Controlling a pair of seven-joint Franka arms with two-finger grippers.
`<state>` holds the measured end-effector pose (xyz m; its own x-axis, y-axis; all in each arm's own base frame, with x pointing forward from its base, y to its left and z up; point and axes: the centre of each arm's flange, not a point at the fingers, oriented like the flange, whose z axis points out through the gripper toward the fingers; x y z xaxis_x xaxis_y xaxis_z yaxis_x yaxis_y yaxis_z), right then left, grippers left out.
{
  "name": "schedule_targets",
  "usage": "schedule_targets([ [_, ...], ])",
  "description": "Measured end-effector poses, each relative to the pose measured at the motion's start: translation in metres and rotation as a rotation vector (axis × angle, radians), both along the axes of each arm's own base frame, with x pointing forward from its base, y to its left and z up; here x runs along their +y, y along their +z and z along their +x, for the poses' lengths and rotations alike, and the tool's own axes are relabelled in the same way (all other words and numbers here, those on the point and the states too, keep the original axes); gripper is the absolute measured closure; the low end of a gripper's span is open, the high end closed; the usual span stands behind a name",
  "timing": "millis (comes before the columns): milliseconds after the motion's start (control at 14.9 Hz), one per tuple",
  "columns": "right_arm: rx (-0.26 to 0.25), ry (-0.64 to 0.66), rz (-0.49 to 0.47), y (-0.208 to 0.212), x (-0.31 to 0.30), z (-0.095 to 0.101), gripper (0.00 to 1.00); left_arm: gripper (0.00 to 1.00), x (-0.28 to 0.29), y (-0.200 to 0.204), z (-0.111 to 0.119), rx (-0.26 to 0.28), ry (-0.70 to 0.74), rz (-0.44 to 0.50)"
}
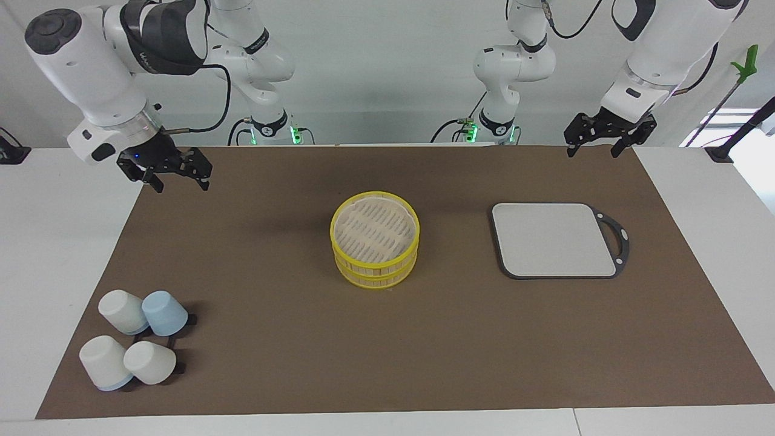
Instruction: Place bun in steamer
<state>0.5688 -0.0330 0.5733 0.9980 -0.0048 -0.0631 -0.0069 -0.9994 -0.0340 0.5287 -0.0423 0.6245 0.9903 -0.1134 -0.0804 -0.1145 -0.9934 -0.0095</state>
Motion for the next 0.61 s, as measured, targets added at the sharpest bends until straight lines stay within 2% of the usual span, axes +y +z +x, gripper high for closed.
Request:
schedule_targets([
  [606,0.001,0.062,-0.037,-0.0005,-0.0099,-0.0002,0.0,0.0,0.0,0.0,0.0,0.0,0.0,0.0],
])
